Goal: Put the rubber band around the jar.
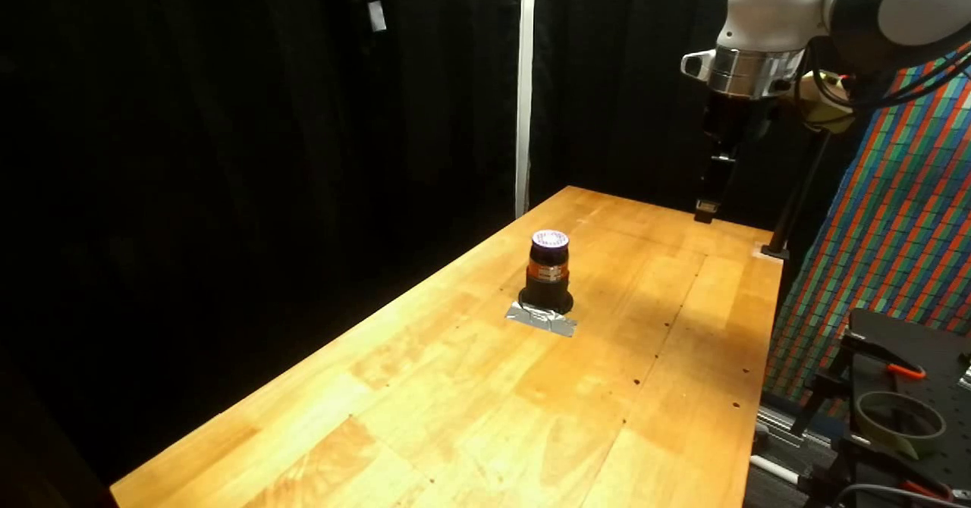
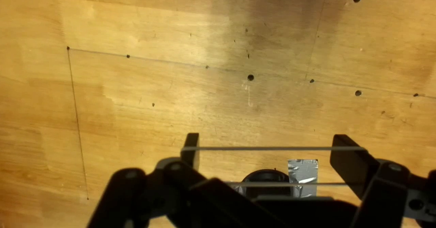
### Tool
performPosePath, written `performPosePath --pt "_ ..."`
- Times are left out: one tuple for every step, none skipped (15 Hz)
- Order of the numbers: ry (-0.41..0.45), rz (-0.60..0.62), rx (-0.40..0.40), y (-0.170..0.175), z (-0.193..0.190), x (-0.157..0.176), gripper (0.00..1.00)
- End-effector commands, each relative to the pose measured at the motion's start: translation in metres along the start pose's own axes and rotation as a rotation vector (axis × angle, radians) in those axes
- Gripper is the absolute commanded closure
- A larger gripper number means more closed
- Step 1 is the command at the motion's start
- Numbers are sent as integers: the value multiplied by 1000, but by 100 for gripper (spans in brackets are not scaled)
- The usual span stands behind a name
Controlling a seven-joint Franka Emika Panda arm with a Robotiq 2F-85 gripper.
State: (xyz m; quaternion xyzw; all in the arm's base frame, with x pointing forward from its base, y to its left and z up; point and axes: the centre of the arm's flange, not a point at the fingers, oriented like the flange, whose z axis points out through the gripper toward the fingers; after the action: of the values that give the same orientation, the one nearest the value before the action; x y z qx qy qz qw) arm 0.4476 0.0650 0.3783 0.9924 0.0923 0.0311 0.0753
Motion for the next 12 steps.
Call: performPosePath --pt "97 -55 41 2 2 58 0" --pt "122 -75 53 2 3 76 0" --pt "136 -96 70 2 4 100 0" --pt "144 -121 99 1 6 119 0" --pt "145 -140 132 -1 9 137 0" --pt "134 -167 170 -5 14 155 0" --pt "120 -186 203 -8 19 173 0" --pt "110 -205 228 -11 24 190 0" --pt "101 -212 251 -14 29 206 0" --pt "89 -221 263 -14 35 221 0" --pt "64 -218 262 -14 41 234 0" --pt "46 -214 252 -12 46 247 0"
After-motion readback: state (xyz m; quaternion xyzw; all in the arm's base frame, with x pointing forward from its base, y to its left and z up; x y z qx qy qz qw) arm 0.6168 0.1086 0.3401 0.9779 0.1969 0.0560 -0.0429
